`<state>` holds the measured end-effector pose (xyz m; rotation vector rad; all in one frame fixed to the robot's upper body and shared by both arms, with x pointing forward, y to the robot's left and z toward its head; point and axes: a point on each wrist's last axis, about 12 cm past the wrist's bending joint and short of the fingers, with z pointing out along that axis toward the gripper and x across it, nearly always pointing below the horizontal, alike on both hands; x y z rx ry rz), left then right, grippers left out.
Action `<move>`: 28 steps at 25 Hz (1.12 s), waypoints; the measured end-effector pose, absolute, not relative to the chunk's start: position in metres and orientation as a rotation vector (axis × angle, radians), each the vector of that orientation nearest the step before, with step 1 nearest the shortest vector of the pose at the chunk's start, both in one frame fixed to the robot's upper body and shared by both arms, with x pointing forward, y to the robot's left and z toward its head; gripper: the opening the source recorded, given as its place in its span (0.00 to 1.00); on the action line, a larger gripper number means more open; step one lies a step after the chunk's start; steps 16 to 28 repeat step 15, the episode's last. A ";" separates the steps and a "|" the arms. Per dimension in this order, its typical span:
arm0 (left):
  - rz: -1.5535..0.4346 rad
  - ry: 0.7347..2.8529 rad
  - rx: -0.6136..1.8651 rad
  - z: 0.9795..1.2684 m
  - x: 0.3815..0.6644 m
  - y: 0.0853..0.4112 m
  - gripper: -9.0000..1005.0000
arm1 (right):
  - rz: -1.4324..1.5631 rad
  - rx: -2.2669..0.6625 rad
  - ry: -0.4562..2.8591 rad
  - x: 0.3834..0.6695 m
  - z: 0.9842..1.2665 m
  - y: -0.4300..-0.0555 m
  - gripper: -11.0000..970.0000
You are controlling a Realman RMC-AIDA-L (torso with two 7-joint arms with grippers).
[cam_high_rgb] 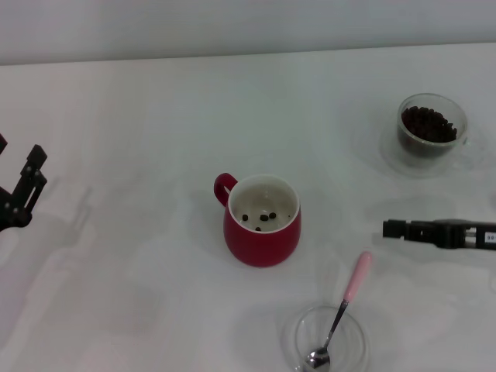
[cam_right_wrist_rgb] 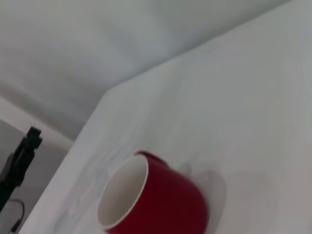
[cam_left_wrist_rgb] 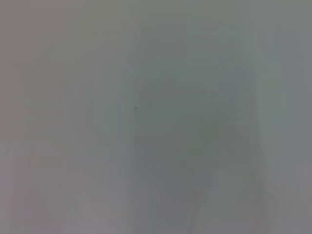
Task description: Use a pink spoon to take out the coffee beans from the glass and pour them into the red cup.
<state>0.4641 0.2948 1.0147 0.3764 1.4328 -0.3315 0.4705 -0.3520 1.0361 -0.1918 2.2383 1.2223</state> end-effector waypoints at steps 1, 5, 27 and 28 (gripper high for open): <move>-0.332 1.431 0.376 1.015 0.464 0.295 0.55 | 1.216 -0.189 2.230 0.472 1.038 -0.354 0.26; -0.332 1.430 0.374 1.015 0.462 0.295 0.55 | 1.177 -0.175 2.195 0.481 1.046 -0.363 0.26; -0.332 1.430 0.373 1.015 0.462 0.296 0.55 | 0.996 -0.164 2.084 0.498 1.073 -0.398 0.26; -0.332 1.430 0.373 1.015 0.462 0.296 0.55 | 0.996 -0.164 2.084 0.498 1.073 -0.398 0.26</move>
